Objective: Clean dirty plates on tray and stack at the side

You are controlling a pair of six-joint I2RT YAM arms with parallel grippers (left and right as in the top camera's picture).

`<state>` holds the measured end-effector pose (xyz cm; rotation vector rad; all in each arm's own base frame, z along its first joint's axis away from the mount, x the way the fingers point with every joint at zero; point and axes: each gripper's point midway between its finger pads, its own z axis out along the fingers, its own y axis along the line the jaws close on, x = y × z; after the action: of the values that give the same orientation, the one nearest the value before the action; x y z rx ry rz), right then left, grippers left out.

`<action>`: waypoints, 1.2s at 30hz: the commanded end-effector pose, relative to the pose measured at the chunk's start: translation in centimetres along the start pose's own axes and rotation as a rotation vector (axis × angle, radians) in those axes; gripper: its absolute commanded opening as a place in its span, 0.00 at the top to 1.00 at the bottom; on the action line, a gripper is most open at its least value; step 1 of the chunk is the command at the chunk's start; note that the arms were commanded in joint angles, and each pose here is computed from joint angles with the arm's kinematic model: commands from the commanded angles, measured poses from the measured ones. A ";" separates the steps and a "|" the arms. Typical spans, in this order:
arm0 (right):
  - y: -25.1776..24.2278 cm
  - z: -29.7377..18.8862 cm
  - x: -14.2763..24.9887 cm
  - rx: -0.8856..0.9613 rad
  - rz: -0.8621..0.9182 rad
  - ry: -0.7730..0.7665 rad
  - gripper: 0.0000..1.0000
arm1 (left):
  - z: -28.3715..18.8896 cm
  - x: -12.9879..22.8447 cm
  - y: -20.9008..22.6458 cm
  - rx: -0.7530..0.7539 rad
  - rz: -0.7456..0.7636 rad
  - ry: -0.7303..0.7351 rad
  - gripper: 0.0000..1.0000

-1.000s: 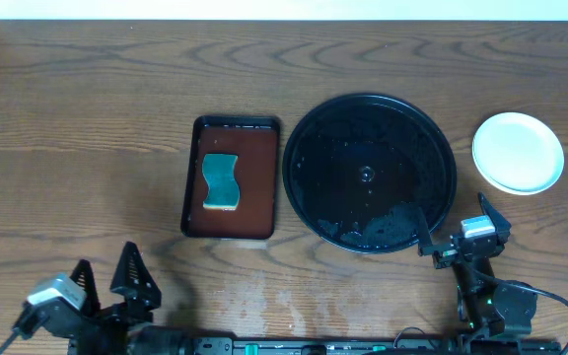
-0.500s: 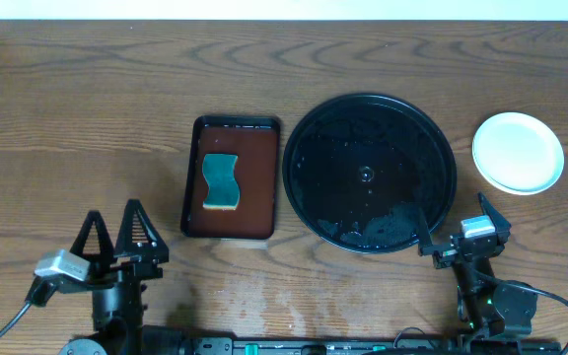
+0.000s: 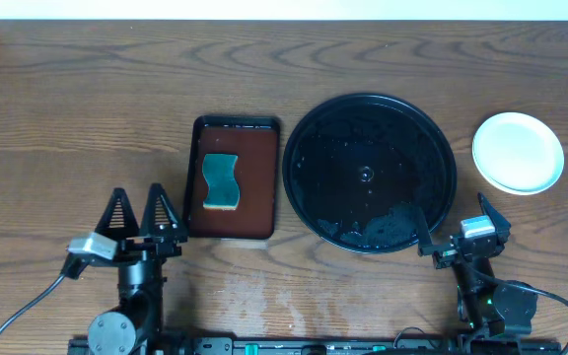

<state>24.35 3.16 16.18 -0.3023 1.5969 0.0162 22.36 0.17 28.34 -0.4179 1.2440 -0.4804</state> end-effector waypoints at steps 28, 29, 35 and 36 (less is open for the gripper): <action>0.5 0.0 -0.1 -0.024 -0.008 -0.006 0.01 | -1.0 10.6 5.2 -0.037 0.381 0.313 0.19; 0.5 0.0 -0.1 -0.024 -0.008 -0.006 0.01 | -1.0 10.8 5.0 -0.010 0.433 0.321 0.19; 0.5 0.0 -0.1 -0.024 -0.008 -0.006 0.01 | -1.5 11.9 5.1 0.028 0.553 0.376 0.19; 0.5 0.0 -0.1 -0.024 -0.008 -0.006 0.01 | -1.6 12.3 5.3 0.022 0.553 0.396 0.19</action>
<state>24.35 3.17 16.18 -0.3025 1.5969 0.0165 24.56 -1.95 15.67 -0.0411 1.6481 -0.1502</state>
